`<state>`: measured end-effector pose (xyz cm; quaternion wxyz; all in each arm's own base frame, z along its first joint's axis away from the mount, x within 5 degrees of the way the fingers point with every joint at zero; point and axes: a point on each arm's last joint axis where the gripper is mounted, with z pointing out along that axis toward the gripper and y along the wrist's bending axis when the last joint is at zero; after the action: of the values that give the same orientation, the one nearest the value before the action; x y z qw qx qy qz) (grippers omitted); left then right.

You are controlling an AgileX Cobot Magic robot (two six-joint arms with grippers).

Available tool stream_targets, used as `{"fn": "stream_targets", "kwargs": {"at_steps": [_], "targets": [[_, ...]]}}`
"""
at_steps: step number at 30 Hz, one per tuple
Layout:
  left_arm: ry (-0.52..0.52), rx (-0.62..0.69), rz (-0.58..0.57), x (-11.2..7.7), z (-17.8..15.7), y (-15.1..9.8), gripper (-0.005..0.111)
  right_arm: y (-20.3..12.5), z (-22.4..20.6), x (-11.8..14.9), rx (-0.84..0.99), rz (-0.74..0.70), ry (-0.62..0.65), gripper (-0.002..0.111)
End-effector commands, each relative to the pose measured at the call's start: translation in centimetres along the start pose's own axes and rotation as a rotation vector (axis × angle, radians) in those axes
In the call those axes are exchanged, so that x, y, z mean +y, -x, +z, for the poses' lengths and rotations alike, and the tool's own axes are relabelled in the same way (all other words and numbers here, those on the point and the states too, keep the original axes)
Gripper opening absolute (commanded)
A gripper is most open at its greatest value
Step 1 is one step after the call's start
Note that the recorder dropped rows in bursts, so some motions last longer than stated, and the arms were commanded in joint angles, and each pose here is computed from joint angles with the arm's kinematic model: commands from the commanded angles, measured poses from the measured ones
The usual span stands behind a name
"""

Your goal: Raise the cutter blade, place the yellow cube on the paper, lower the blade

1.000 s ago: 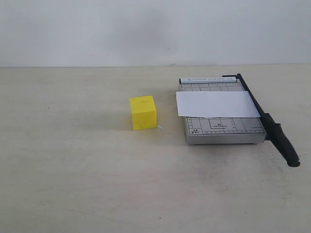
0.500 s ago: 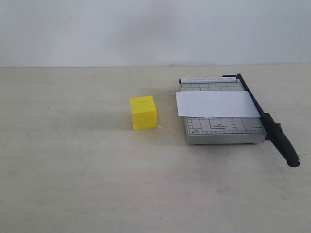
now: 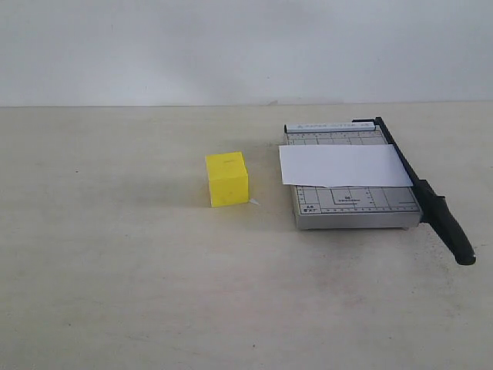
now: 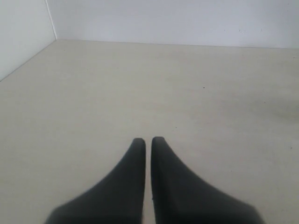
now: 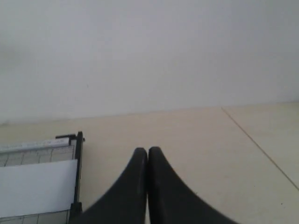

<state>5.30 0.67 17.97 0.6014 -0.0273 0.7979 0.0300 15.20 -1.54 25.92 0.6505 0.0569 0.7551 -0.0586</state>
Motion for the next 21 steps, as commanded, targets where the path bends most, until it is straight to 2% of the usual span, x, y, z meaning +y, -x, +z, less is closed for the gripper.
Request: {"fn": "stream_targets", "kwargs": {"at_steps": [1, 5, 8, 13, 14, 15, 18, 21], "targets": [[-0.006, -0.01, -0.006, 0.0, 0.0, 0.1, 0.004, -0.2, 3.7, 1.1, 0.184, 0.063, 0.045, 0.0], [-0.006, -0.01, -0.006, 0.0, 0.0, 0.1, 0.004, -1.6, 6.3, 3.6, 0.57, 0.004, 0.269, 0.0], [-0.006, -0.01, -0.006, 0.0, 0.0, 0.1, 0.004, -1.3, 8.0, 4.5, 0.665, -0.062, 0.362, 0.01], [-0.006, -0.01, -0.006, 0.0, 0.0, 0.1, 0.004, -0.4, 9.8, 5.0, 0.681, -0.059, 0.383, 0.048], [-0.006, -0.01, -0.006, 0.0, 0.0, 0.1, 0.004, -0.5, 9.9, 5.0, 0.684, -0.059, 0.382, 0.052], [-0.006, -0.01, -0.006, 0.0, 0.0, 0.1, 0.004, -0.9, 10.1, 5.0, 0.703, -0.058, 0.384, 0.055], [-0.006, -0.01, -0.006, 0.0, 0.0, 0.1, 0.004, -2.4, 10.8, 5.1, 0.767, -0.083, 0.389, 0.055], [-0.006, -0.01, -0.006, 0.0, 0.0, 0.1, 0.004, -4.0, 11.3, 4.5, 0.713, -0.137, 0.337, 0.055]]}}
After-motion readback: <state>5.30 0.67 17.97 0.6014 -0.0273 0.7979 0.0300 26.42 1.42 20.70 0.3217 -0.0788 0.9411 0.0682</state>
